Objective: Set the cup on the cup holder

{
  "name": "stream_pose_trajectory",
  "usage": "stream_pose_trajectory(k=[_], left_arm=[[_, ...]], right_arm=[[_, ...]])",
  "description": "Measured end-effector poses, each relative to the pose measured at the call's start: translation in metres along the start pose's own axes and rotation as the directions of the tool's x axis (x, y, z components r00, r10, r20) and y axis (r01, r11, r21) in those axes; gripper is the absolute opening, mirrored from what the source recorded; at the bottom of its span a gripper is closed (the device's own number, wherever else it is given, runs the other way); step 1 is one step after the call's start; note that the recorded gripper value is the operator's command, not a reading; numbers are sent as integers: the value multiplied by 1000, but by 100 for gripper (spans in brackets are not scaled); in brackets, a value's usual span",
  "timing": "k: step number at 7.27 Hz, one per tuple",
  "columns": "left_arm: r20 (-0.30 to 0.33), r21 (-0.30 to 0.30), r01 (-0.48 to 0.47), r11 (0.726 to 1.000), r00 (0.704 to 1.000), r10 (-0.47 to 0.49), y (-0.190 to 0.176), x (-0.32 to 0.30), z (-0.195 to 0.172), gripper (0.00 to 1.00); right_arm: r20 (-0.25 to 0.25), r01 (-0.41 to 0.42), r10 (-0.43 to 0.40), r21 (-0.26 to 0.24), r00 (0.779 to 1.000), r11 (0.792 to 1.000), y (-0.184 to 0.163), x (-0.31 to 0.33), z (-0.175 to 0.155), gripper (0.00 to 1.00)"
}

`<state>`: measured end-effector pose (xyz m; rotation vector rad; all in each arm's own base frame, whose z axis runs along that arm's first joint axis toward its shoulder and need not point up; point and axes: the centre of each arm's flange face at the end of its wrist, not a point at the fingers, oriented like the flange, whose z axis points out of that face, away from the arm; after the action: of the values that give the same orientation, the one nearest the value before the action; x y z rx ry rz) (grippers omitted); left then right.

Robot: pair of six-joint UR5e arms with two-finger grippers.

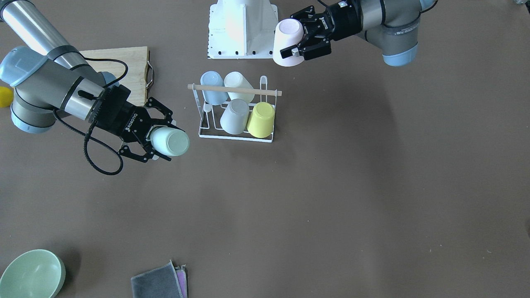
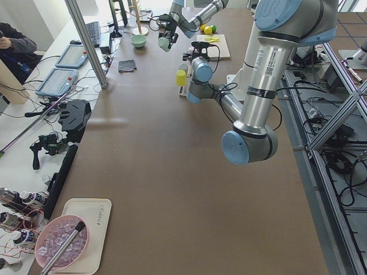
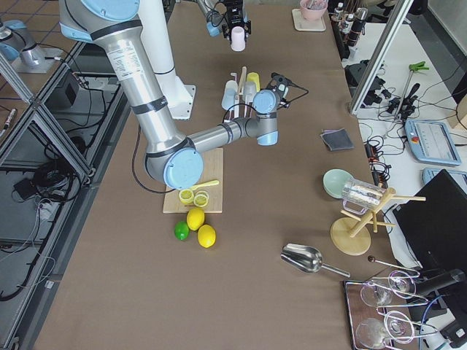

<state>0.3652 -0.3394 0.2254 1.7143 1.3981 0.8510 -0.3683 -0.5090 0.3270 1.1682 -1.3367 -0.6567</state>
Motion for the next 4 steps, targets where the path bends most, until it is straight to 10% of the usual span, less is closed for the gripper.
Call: stream_pose_trajectory(k=[4], left_arm=[[24,103,4,995,1000,-7,42,9,28,47]], right_arm=[[69,45,-59,189,996,981,19,-64,28,45]])
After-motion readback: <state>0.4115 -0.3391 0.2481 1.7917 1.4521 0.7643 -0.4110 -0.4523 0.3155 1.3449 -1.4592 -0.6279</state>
